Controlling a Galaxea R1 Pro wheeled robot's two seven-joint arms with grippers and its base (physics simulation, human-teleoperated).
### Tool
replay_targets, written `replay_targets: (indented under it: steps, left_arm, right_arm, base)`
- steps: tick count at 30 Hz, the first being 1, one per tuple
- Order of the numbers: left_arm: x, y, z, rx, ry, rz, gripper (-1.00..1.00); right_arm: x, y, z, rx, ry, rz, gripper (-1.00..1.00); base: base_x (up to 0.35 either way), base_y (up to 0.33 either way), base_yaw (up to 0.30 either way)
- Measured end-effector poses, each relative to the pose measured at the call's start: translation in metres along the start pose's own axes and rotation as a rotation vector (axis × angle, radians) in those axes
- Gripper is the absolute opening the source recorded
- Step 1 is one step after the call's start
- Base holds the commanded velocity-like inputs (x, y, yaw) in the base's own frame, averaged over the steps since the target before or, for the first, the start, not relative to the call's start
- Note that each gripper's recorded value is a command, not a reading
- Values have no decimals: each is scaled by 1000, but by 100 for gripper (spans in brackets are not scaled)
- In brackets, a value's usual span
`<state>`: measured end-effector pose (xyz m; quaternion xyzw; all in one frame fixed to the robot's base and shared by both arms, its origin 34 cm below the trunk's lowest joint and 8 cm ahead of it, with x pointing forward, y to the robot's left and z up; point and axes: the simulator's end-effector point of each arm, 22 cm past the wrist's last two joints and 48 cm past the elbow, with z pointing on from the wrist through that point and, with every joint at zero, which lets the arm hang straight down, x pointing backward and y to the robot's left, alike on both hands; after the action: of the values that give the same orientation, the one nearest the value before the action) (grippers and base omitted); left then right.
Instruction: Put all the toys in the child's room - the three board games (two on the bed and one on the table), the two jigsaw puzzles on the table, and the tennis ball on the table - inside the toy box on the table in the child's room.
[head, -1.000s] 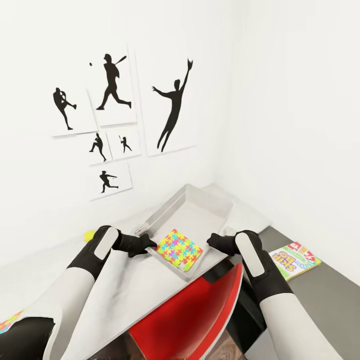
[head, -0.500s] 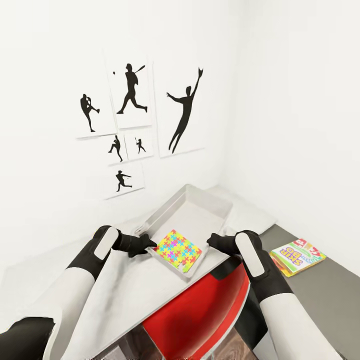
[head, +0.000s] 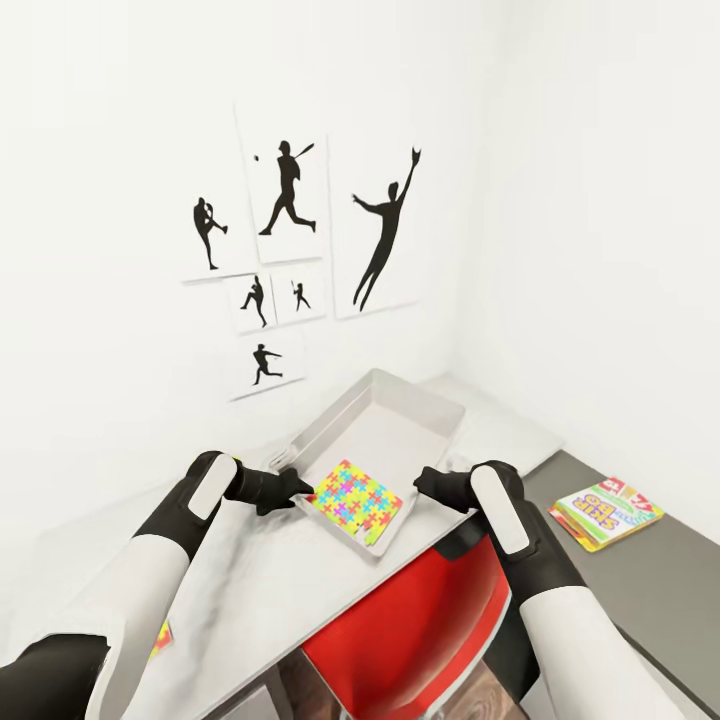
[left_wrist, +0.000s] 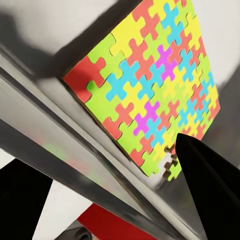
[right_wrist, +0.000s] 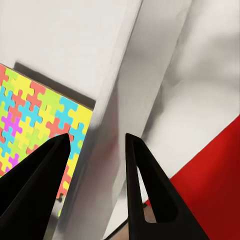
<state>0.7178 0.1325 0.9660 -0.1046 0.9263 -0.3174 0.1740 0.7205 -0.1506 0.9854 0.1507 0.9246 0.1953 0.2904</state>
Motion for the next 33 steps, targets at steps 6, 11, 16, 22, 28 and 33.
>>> replay_targets:
  steps: [6, 11, 16, 22, 28, 33]
  left_arm:
    - [2, 3, 1, -5, 6, -6, -100]
    - [3, 4, 2, -6, 9, -9, -100]
    - [3, 4, 2, -6, 9, -10, -100]
    - [3, 4, 2, -6, 10, -9, -100]
    - [4, 5, 3, -6, 12, -10, -100]
    - [5, 6, 5, -8, 15, -12, -100]
  right_arm:
    - [3, -1, 2, 2, 7, 3, -100]
    - [4, -2, 3, 4, 12, 4, -100]
    - [5, -1, 3, 5, 12, 4, -100]
    - [4, -2, 3, 4, 13, 4, -100]
    - [5, -3, 4, 5, 15, 4, -100]
    - [6, -4, 5, 6, 18, 6, -100]
  base:
    - [0, 5, 1]
    - [0, 0, 0]
    - [-18, 0, 0]
    - [-4, 0, 0]
    - [0, 0, -49]
    - [0, 0, -79]
